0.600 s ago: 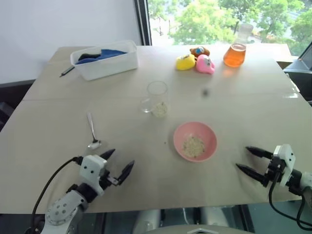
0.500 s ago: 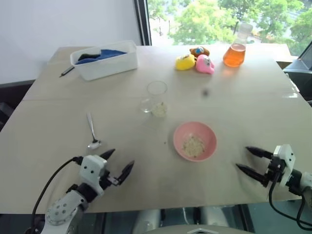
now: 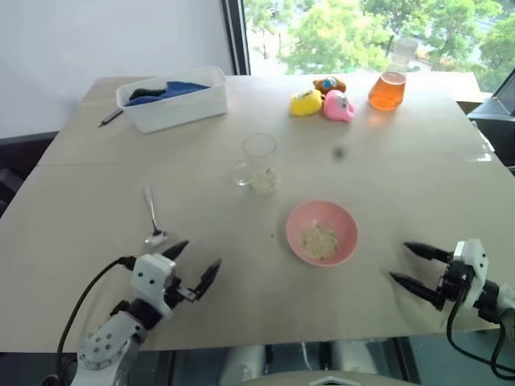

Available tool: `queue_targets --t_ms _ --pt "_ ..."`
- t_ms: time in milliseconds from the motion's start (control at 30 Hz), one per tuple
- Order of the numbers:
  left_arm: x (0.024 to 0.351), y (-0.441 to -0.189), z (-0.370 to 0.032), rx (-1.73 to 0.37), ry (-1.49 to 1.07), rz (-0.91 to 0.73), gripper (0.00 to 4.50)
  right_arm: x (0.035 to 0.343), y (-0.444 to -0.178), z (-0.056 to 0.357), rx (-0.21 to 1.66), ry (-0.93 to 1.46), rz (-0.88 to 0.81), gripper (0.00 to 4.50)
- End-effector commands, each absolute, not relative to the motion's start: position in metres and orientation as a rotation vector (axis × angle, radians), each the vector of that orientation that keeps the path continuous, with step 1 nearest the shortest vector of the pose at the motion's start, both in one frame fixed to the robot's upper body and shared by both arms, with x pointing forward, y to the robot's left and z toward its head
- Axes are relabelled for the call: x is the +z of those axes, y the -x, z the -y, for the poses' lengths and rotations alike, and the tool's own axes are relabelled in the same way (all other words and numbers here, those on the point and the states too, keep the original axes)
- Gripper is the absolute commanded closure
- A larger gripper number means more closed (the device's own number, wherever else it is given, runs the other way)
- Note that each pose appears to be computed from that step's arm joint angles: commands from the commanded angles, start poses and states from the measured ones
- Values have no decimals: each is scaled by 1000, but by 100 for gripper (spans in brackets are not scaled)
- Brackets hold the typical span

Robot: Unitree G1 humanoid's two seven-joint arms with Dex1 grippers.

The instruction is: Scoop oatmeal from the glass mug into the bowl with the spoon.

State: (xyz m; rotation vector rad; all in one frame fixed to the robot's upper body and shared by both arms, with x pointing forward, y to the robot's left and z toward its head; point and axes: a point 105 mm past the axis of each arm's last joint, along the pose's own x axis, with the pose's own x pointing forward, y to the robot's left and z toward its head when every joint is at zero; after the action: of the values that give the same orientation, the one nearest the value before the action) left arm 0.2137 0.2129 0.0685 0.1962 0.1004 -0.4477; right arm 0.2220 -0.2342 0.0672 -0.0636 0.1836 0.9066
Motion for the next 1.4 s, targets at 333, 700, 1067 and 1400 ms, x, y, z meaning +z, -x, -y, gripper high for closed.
queue_targets --t_ms 333,700,1067,1400 --pt "90 -233 -207 -381 -160 -29 4 100 -237 229 999 31 -191 0" --pt "162 -262 -244 -20 -116 99 4 184 -252 177 1235 28 -105 0" --pt "128 -256 -304 270 -101 -214 4 203 -233 107 1502 183 8 0" --pt "114 -275 -289 198 -100 -303 4 202 -240 110 1462 204 40 0"
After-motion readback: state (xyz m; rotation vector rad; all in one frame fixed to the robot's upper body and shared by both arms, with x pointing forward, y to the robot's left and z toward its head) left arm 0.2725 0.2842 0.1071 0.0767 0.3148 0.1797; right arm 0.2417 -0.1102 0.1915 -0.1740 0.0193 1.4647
